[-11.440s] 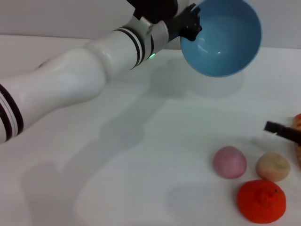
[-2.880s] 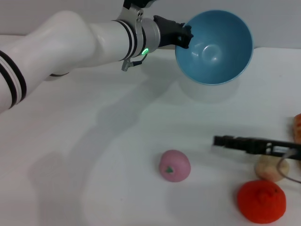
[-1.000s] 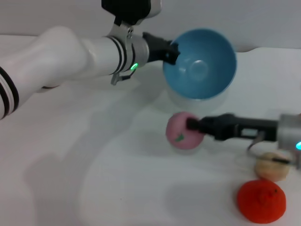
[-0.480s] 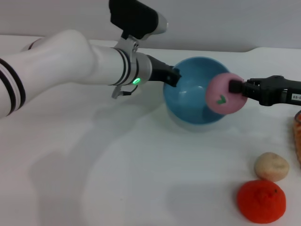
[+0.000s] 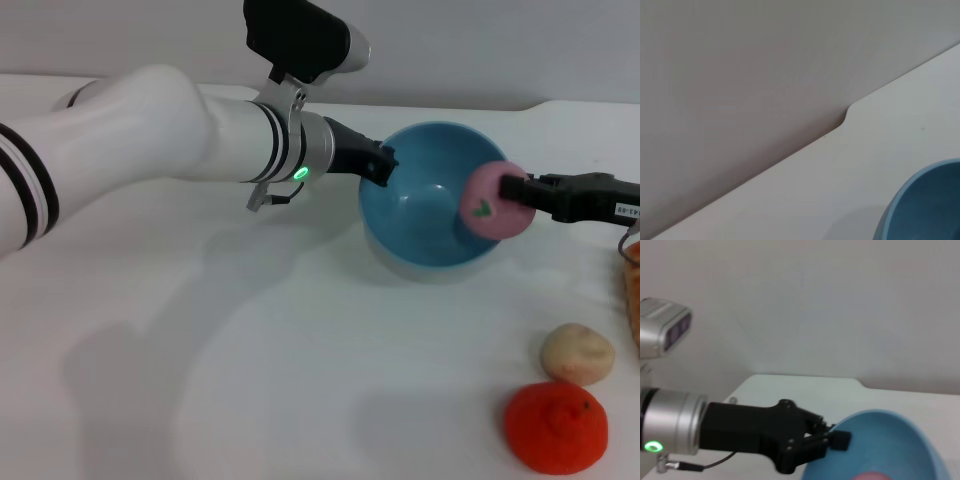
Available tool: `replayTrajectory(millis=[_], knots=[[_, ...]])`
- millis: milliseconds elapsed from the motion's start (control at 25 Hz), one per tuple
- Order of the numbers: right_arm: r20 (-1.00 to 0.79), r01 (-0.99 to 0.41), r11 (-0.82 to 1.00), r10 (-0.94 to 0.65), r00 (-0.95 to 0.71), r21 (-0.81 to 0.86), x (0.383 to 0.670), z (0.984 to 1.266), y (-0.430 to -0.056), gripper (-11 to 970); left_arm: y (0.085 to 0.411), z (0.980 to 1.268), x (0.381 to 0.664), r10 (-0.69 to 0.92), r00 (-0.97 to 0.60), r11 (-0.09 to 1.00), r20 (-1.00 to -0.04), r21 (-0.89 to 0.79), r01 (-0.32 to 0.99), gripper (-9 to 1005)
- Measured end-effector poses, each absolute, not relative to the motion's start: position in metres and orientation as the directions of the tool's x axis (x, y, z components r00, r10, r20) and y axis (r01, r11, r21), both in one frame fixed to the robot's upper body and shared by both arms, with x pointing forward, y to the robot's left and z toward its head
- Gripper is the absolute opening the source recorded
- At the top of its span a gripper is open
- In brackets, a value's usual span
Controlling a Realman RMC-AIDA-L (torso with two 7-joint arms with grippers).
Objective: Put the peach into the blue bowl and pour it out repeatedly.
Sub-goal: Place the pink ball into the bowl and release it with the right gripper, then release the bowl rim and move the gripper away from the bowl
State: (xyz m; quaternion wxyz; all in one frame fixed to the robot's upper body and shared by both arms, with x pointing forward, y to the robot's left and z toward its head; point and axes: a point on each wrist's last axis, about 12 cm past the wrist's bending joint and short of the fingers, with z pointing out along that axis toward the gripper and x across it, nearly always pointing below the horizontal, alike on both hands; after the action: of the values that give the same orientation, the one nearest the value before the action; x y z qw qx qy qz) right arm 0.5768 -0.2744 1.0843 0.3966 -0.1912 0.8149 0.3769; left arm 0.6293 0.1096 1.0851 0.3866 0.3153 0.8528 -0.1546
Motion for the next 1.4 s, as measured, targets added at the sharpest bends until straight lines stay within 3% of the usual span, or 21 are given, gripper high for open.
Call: replayTrajectory(millis=[120, 560, 760, 1080, 1400], knots=[[-0.794, -0.595, 0.667, -0.008, -0.608, 0.449, 0.580, 1.083, -0.276, 57, 0.108, 1.082, 0.626, 0.425, -0.506, 0.749, -0.750, -0.022, 0.662, -1], [-0.820, -0.602, 0.679, 0.001, -0.573, 0.422, 0.582, 1.083, -0.277, 478, 0.106, 1.079, 0.622, 0.424, -0.520, 0.749, -0.741, -0.036, 0.661, -1], [-0.842, -0.602, 0.682, 0.038, -0.538, 0.415, 0.578, 1.084, -0.283, 545, 0.106, 1.079, 0.622, 0.424, -0.519, 0.749, -0.742, -0.035, 0.661, -1], [-0.848, -0.592, 0.687, 0.067, -0.526, 0.421, 0.575, 1.085, -0.290, 544, 0.107, 1.079, 0.623, 0.416, -0.518, 0.754, -0.748, -0.034, 0.655, -1], [-0.898, -0.566, 0.729, 0.155, -0.411, 0.385, 0.560, 1.087, -0.315, 544, 0.107, 1.080, 0.623, 0.413, -0.511, 0.757, -0.754, -0.027, 0.653, -2]])
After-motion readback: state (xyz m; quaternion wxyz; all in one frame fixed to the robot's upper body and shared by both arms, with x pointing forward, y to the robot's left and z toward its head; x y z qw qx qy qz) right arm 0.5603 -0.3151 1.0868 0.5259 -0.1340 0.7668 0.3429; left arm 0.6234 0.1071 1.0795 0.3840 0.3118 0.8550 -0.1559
